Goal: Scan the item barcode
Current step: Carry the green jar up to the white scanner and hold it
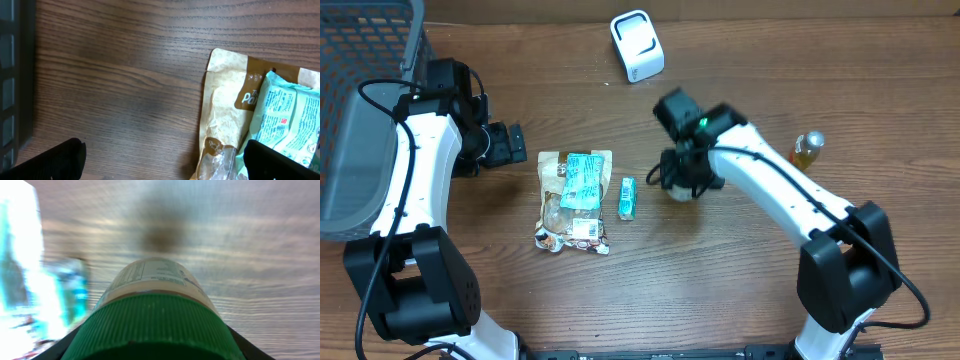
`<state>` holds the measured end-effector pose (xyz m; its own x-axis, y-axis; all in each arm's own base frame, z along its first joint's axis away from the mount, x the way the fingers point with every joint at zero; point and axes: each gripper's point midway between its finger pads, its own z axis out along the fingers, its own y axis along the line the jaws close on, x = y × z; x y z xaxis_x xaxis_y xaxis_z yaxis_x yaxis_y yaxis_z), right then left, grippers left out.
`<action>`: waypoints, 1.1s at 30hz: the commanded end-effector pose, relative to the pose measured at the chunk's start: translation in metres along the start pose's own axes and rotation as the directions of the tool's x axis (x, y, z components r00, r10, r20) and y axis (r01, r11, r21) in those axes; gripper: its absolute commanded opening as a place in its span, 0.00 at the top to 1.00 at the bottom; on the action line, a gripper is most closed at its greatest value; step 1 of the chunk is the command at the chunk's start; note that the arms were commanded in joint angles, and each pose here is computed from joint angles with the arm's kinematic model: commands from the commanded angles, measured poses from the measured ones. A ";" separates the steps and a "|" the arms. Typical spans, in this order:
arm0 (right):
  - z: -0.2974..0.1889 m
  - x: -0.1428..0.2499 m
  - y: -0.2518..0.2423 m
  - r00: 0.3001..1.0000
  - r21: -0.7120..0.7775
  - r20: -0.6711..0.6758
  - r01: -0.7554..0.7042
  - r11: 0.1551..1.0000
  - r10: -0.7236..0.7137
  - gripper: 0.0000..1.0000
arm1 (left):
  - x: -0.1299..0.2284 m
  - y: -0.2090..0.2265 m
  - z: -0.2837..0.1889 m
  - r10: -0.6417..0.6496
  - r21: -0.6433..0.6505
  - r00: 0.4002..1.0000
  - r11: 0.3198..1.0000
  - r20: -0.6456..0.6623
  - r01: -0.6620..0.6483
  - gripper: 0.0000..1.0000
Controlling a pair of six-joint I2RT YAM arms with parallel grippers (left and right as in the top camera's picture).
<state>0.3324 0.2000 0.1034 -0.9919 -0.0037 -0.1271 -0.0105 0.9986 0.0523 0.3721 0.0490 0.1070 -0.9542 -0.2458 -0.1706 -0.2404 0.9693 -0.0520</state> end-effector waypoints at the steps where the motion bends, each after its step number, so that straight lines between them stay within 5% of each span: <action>1: -0.058 -0.031 0.013 0.991 -0.054 0.114 0.073 0.996 -0.066 0.53 | -0.006 0.000 -0.001 0.003 0.008 1.000 1.000 0.009 -0.004 0.00; 8: -0.138 -0.053 0.024 0.953 -0.091 0.258 0.189 0.978 -0.160 0.64 | -0.006 0.000 -0.001 0.004 0.008 1.000 1.000 0.009 -0.004 0.00; 19: -0.160 -0.113 0.037 0.856 -0.089 0.507 0.165 0.982 -0.098 0.80 | -0.006 0.000 -0.001 0.003 0.008 1.000 1.000 0.009 -0.004 0.00; 26: -0.148 -0.149 0.042 0.800 -0.055 0.595 0.128 0.990 -0.070 0.87 | -0.006 0.000 -0.001 0.003 0.008 1.000 1.000 0.009 -0.004 0.00; 33: -0.095 -0.178 0.056 0.752 0.109 0.584 0.301 0.947 -0.306 0.87 | -0.006 0.000 -0.001 0.003 0.008 1.000 1.000 0.009 -0.004 0.00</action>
<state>0.4843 0.2526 0.2450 -0.6904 -0.1534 -0.7070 -0.2353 0.9717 0.0189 0.3721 0.0490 0.1070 -0.9542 -0.2458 -0.1706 -0.2404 0.9693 -0.0520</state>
